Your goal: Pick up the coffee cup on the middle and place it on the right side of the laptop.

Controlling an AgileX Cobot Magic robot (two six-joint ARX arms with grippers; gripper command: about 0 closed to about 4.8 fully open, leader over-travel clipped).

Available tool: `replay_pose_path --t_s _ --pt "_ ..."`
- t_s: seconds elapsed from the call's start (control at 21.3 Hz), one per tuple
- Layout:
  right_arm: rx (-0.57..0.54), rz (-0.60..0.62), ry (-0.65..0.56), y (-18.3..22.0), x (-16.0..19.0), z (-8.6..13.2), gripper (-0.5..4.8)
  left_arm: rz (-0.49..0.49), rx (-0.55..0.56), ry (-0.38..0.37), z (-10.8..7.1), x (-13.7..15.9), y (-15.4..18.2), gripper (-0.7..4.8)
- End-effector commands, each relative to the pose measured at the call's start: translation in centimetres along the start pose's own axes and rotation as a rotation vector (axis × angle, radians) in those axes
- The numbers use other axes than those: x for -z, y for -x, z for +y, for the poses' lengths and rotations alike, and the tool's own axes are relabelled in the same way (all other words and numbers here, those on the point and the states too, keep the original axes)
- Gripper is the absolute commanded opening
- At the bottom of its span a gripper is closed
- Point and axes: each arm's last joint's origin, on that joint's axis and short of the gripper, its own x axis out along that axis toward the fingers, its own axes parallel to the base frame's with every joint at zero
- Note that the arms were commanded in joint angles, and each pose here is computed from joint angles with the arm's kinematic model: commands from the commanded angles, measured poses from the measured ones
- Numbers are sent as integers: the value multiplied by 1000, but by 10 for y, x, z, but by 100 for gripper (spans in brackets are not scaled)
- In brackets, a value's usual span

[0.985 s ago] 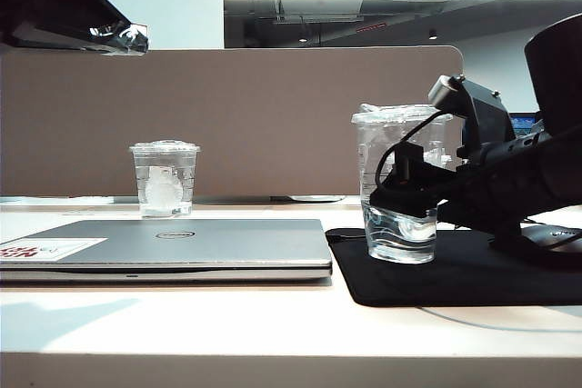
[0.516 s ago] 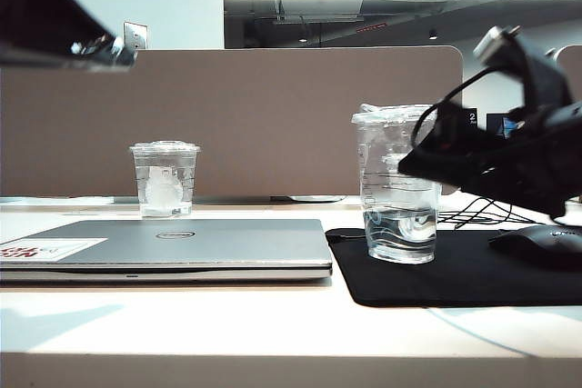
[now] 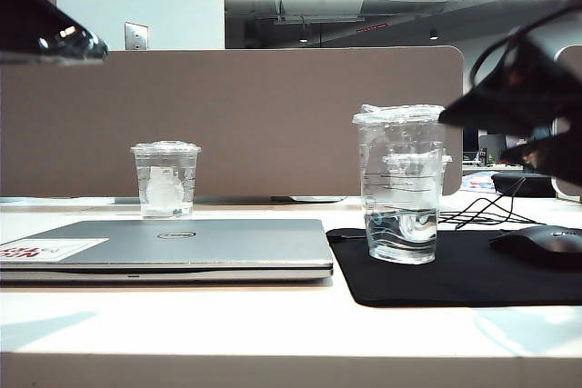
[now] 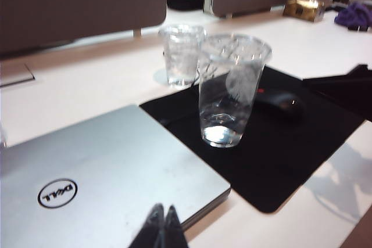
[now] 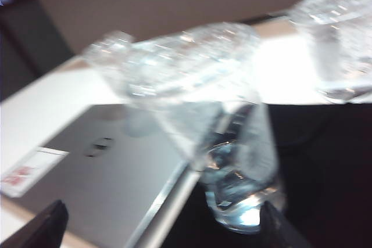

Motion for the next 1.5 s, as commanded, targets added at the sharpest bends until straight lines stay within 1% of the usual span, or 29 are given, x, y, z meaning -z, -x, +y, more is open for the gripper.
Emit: replay_pose_path --t_s 0.05,0.09,0.14,0.19,0.28,0.47,0.61,0.8,0.99,1.17,1.31,1.36,1.5 --pt "-142 -18 1 8 -5 7 224 -50 -9 -5 2 -5 5 -5" --pt "-215 -23 9 11 -7 10 76 -77 -30 -5 6 -6 9 -5" --pt "-240 -28 12 12 -9 12 26 -96 -58 -6 9 -7 12 -5" --pt "-250 -34 6 13 -10 12 7 -109 -87 -6 12 -7 14 -5" --pt "-254 -47 -12 14 -12 13 -2 -139 -156 -9 19 -9 20 -5" --pt "-232 -56 -59 14 -13 13 -2 -201 -296 -20 32 -14 32 -5" --pt "-233 -57 -60 14 -13 13 -2 -264 -437 -40 41 -18 47 -5" --pt "-235 -57 -60 14 -13 13 -2 -275 -524 -50 46 -17 55 -5" --pt "-234 -59 -59 14 -14 13 -1 -278 -580 -55 48 -17 60 -5" --pt "-233 -62 -59 14 -14 13 -1 -264 -611 -52 51 -12 61 -5" --pt "-234 -65 -57 14 -14 13 -1 -217 -614 -35 53 -2 58 -5" --pt "-236 -67 -56 14 -14 13 -1 -183 -615 -22 54 6 56 -5" --pt "-243 -84 -52 14 -16 14 -1 -156 -619 -12 55 17 55 -5"
